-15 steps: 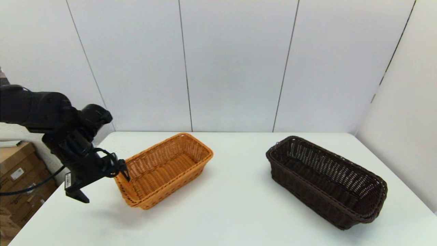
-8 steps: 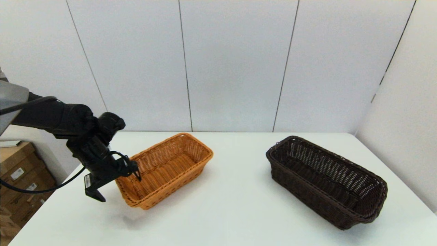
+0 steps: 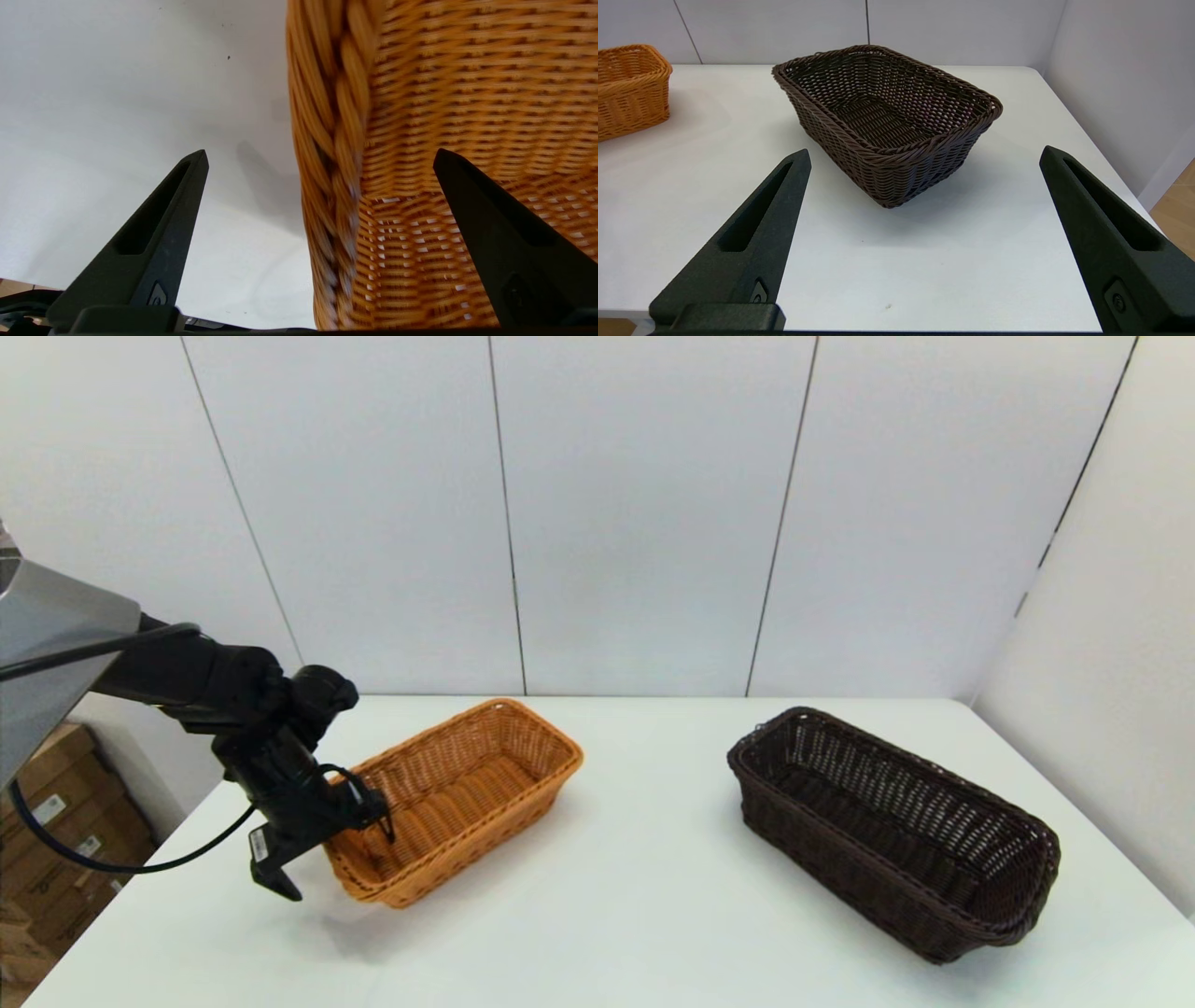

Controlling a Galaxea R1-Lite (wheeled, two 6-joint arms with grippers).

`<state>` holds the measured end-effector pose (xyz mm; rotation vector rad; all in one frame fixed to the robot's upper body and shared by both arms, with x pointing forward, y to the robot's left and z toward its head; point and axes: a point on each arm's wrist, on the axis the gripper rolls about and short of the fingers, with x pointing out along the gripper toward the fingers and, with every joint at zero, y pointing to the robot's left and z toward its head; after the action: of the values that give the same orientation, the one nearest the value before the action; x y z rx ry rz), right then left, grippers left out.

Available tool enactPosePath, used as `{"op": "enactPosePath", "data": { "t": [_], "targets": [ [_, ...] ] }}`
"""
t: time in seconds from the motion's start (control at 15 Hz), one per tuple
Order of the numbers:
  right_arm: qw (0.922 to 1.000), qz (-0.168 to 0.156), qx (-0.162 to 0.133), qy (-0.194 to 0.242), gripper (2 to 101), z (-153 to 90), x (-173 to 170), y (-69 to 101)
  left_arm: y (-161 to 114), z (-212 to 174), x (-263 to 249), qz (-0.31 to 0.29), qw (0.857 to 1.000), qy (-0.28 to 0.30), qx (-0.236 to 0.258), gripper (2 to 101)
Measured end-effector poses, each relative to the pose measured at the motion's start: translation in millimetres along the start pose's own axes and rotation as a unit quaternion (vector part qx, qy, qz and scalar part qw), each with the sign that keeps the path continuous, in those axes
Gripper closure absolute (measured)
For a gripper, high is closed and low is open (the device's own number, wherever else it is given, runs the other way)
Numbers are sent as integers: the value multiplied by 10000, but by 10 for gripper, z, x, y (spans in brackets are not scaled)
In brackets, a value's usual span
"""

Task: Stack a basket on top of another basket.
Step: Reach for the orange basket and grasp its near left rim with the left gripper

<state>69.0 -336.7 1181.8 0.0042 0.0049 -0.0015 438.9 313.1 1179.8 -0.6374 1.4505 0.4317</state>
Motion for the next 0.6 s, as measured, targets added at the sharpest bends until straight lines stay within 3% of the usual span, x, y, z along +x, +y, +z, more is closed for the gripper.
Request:
{"op": "enactPosePath", "data": {
  "t": [0.6],
  "targets": [
    [10000, -2, 2, 0, 50, 0, 0, 0, -4, 38, 208, 119, 9997, 125, -146, 54]
  ]
}}
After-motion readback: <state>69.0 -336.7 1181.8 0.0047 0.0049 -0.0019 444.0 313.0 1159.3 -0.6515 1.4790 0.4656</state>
